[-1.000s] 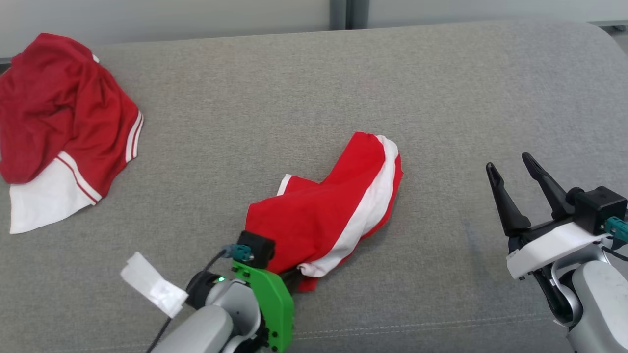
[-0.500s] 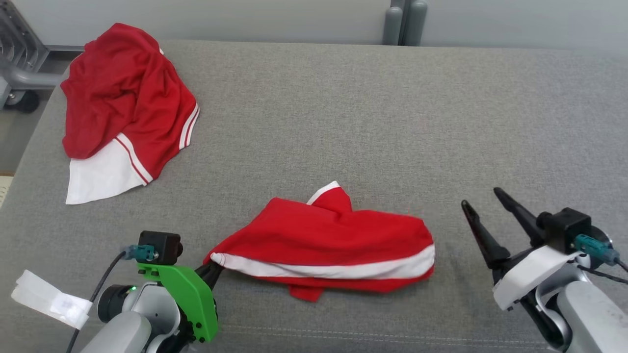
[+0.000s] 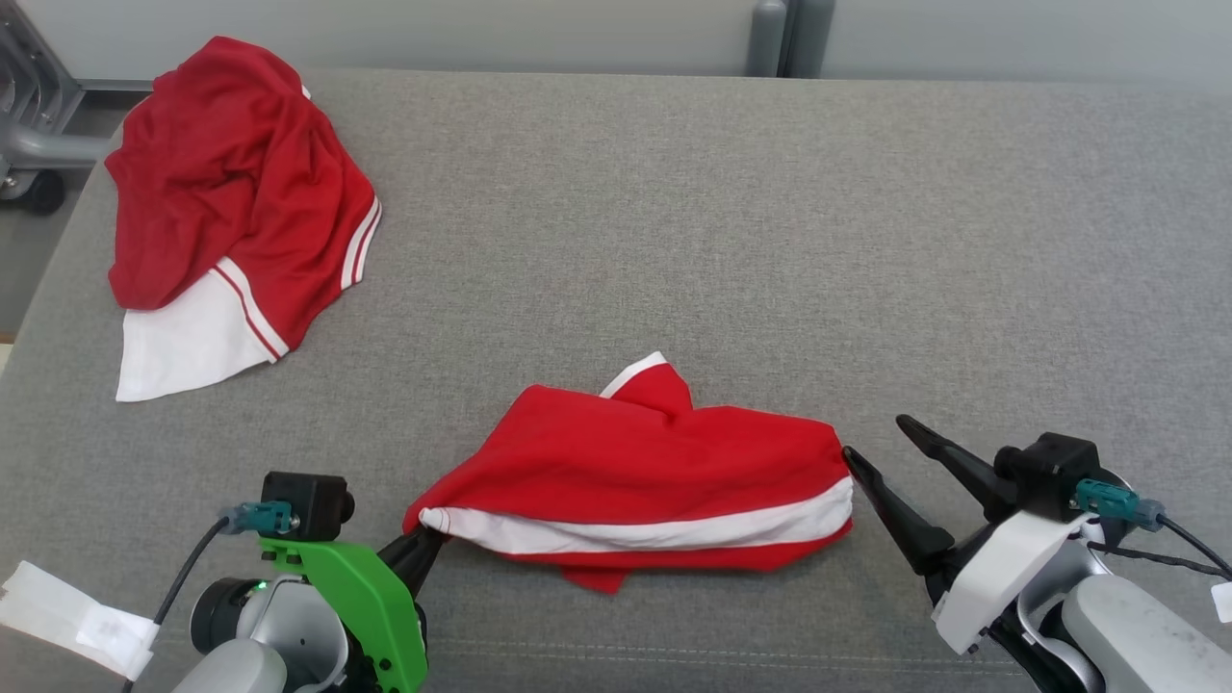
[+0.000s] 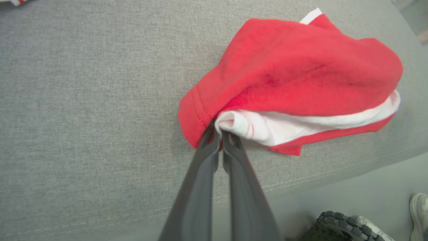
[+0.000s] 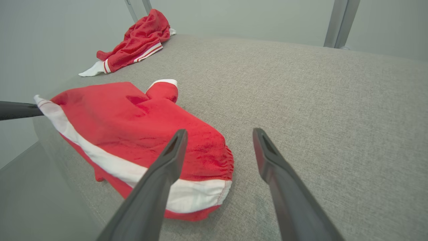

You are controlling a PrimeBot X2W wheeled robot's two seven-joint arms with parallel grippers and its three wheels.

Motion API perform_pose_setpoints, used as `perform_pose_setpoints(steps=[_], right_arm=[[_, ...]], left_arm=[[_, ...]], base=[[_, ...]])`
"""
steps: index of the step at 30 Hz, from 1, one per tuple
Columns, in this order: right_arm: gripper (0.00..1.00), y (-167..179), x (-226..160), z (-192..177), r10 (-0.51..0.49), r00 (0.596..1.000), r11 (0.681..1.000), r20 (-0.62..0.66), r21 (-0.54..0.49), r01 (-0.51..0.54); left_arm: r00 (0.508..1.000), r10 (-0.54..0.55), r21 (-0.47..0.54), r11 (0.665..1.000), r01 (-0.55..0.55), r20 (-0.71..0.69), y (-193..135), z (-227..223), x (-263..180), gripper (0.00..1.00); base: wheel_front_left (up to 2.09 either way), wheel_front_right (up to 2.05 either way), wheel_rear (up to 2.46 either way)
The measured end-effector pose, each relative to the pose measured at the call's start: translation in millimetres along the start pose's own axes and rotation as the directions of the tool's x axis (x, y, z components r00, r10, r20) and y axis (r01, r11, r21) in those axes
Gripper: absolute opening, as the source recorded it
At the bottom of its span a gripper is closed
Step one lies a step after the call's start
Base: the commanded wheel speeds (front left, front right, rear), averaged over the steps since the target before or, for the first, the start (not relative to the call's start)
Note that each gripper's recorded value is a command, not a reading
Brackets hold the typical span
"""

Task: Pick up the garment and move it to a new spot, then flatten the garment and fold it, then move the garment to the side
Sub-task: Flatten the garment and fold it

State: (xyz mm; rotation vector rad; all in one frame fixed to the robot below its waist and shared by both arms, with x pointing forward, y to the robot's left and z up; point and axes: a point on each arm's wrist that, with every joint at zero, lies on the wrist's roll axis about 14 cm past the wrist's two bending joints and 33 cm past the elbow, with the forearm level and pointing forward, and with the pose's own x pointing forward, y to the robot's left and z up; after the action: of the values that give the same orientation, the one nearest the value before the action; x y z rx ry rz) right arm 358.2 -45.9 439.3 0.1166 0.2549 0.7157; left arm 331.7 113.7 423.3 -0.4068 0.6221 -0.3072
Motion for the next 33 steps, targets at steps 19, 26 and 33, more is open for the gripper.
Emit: perform_pose_setpoints(steps=[19, 26, 33], right_arm=[[1.0, -1.9, -12.0, -45.0, 0.008, 0.983, 0.986, -0.182, 0.165, 0.022], [1.0, 7.5, -6.1, -58.7, 0.054, 0.97, 0.979, -0.239, 0.203, -0.005], [0.93, 6.9, -1.6, -59.3, 0.063, 0.967, 0.976, -0.246, 0.218, -0.008]], left_arm=[[0.999, -0.041, 0.004, 0.999, 0.041, -0.02, -12.0, 3.6, 0.7, 0.0], [1.0, -0.023, -0.003, 1.0, 0.023, -0.006, -6.6, 8.2, -4.8, 0.0], [1.0, -0.006, -0.019, 1.0, 0.006, -0.003, -2.5, 7.6, -8.6, 0.0]], base=[[0.0, 0.0, 0.0], [0.0, 0.0, 0.0], [0.0, 0.0, 0.0]])
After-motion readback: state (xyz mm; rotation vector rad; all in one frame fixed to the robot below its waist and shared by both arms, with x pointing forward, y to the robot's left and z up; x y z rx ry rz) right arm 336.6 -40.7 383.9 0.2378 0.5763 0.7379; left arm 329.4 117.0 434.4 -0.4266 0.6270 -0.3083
